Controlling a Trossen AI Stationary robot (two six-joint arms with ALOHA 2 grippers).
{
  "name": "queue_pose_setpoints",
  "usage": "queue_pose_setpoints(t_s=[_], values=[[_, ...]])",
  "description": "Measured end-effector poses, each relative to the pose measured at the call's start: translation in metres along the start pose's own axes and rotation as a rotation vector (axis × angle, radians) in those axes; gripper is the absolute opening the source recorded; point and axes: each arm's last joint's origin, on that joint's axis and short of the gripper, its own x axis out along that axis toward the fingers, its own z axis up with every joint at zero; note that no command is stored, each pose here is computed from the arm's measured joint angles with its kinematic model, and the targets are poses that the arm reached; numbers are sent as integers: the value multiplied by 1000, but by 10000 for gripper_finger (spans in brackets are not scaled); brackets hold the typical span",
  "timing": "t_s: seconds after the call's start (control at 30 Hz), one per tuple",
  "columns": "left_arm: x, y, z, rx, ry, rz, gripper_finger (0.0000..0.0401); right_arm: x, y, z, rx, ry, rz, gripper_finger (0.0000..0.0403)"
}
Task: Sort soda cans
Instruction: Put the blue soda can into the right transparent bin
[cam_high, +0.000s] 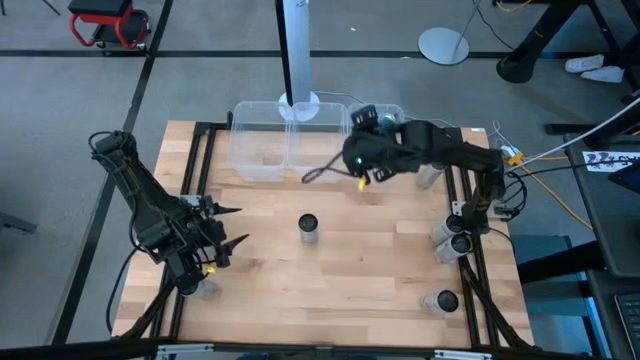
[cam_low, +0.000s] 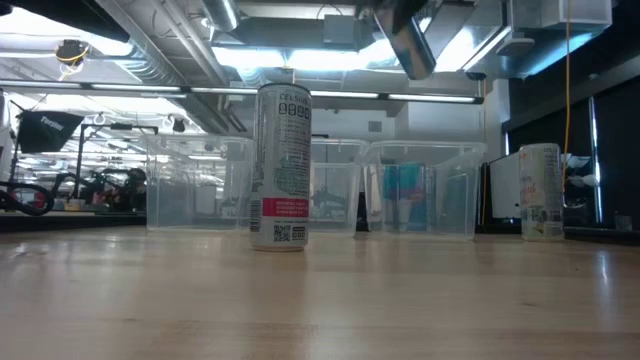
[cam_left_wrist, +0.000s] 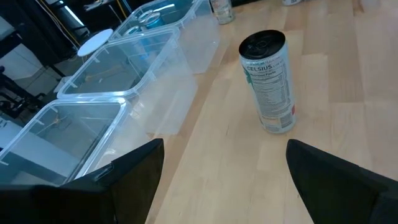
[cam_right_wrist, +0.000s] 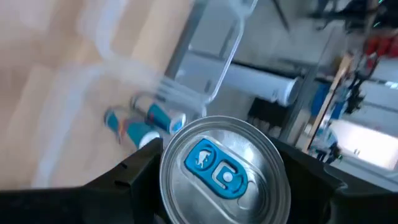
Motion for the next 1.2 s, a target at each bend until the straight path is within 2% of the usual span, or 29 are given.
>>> queue_pose_setpoints(t_s=[0.27,0.5,0.6,0.77,0.9,1.03,1.2], values=[[0,0,0,0,14,-11,327,45,-9,-18,13,60,122,242],[0,-1,-1,-5,22,-18,327,64,-5,-37,41,20,109,242],[0,-1,-1,-16,26,-21,327,76,-2,-52,101,-46,98,242],[0,-1,-1,-11,27,-22,327,94,8,-74,214,-260,21,242],[0,-1,-1,-12,27,-22,327,121,23,-89,309,-387,15,244],[0,-1,-1,-12,27,-22,327,150,37,-96,376,-482,15,246],[0,-1,-1,-4,26,-22,327,168,45,-101,418,-558,-11,247]])
